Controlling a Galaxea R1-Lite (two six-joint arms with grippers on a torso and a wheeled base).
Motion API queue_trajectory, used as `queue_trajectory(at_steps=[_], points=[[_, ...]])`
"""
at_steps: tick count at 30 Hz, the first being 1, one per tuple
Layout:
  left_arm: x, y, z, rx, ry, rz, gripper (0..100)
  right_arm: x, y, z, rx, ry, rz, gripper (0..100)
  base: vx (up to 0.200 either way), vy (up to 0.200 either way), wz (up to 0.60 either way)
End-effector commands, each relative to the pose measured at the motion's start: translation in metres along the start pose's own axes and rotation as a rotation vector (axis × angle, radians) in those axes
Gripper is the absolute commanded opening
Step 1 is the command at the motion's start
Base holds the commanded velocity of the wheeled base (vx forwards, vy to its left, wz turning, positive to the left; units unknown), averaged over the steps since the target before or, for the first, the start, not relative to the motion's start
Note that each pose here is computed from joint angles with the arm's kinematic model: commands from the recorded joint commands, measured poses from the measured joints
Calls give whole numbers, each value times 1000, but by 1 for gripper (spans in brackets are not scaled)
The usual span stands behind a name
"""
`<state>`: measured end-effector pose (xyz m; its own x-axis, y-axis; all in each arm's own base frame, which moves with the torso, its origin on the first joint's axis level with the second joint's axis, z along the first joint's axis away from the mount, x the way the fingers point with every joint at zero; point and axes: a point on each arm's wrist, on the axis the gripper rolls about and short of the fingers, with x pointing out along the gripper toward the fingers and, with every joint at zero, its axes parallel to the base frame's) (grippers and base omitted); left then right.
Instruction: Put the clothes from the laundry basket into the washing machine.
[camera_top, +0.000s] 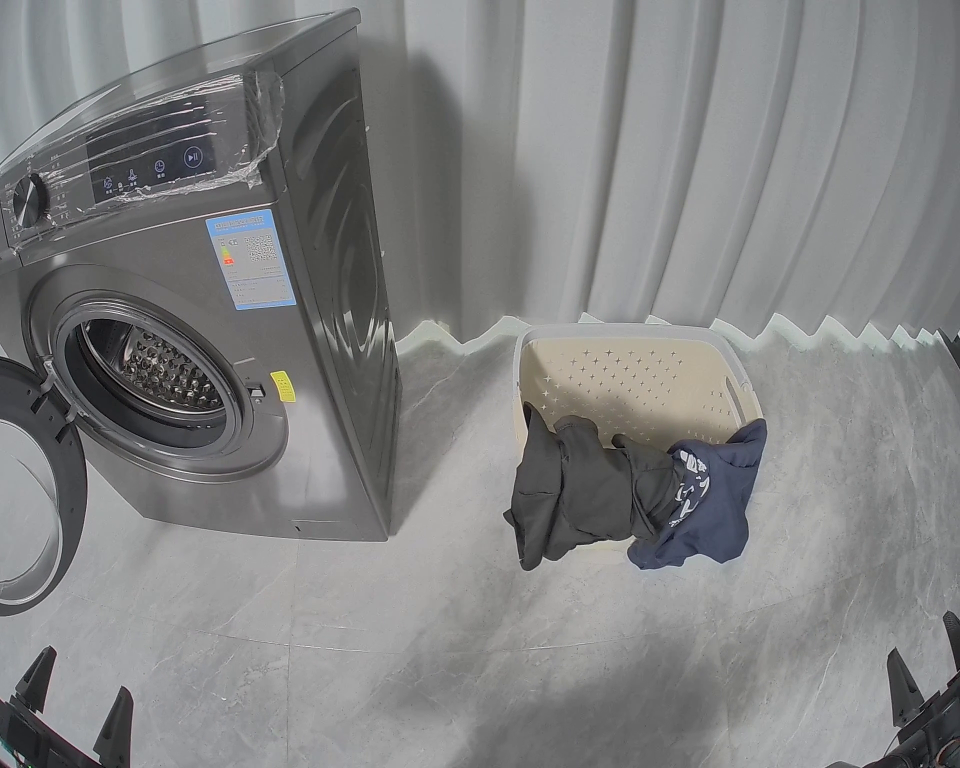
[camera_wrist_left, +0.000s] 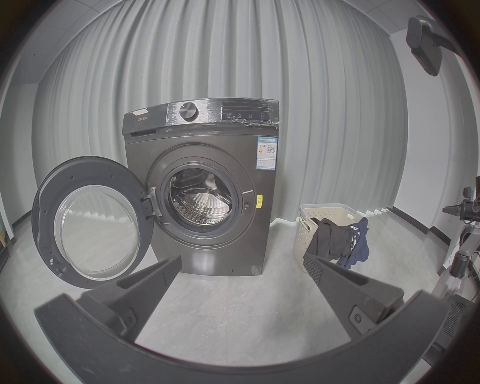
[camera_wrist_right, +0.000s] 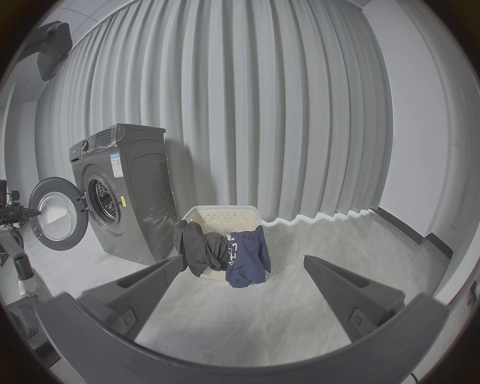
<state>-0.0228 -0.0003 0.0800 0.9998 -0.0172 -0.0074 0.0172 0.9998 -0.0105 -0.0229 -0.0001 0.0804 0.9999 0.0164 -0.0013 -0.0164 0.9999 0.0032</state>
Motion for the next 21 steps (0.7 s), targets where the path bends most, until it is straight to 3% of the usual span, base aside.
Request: queue_trajectory(at_steps=[1, 13, 21], points=[[0, 0, -5, 0, -1, 0, 100, 0, 0, -5, 0, 5, 0, 100, 0, 0, 0], [0, 0, -5, 0, -1, 0, 100, 0, 0, -5, -2, 5, 0, 100, 0, 0, 0], [0, 0, -5, 0, -1, 0, 100, 0, 0, -5, 0, 5, 0, 100, 0, -200, 0]])
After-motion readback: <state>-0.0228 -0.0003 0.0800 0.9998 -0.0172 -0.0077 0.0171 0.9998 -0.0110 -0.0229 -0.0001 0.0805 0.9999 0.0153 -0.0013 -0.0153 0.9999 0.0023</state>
